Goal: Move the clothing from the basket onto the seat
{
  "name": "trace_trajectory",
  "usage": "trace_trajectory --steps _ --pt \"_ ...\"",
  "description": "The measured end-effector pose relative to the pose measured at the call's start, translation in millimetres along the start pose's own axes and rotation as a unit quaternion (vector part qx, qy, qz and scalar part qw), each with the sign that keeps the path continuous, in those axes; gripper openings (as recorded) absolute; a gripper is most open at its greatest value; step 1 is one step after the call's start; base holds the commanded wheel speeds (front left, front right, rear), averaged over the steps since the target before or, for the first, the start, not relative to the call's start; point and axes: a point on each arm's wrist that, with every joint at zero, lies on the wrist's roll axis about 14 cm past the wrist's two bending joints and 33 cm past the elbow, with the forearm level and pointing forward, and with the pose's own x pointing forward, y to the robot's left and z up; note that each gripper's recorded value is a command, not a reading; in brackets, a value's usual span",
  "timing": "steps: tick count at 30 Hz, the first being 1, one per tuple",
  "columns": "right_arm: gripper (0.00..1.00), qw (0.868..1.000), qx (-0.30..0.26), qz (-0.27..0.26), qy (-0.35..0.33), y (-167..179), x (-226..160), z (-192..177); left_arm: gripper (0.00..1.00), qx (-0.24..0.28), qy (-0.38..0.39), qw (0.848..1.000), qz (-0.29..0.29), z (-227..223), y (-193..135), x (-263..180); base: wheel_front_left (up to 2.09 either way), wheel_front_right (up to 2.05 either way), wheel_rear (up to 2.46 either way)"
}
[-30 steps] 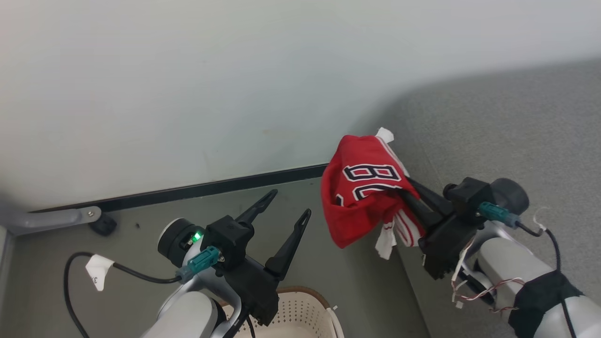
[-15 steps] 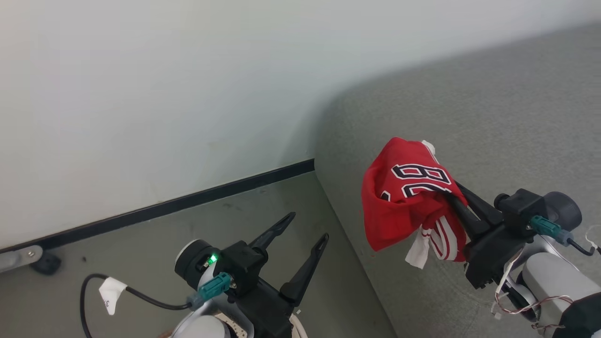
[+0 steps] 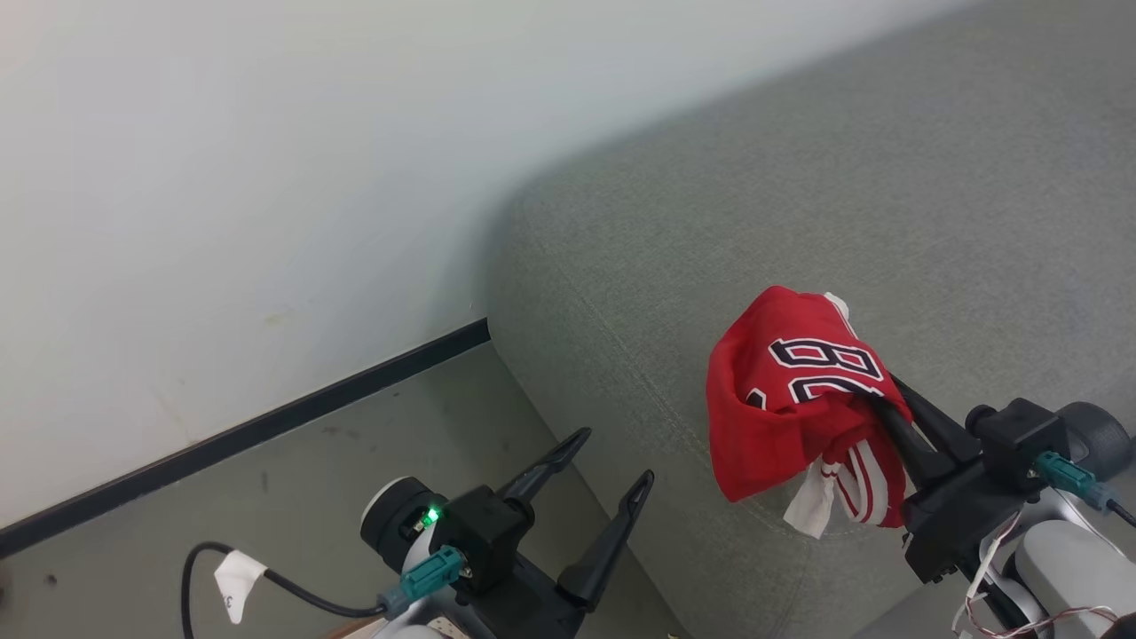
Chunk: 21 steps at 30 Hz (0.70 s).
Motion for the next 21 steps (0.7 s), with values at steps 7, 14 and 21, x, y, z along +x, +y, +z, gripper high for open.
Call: trace_trajectory --steps 7,14,21 --pt "0.0 0.999 -0.006 -0.036 0.004 -25 -16 -1 1.0 -0.013 0.002 0.999 -0.032 -4 -23 10 0.0 0.0 0.0" --pt "0.0 0.996 -0.029 -0.064 -0.048 -66 21 49 1.0 -0.018 0.003 1.0 -0.022 -6 -7 11 0.0 0.0 0.0" --pt "0.0 0.989 -0.03 -0.113 -0.09 -114 67 95 1.0 -0.004 -0.011 1.0 0.004 2 26 14 0.0 0.0 0.0"
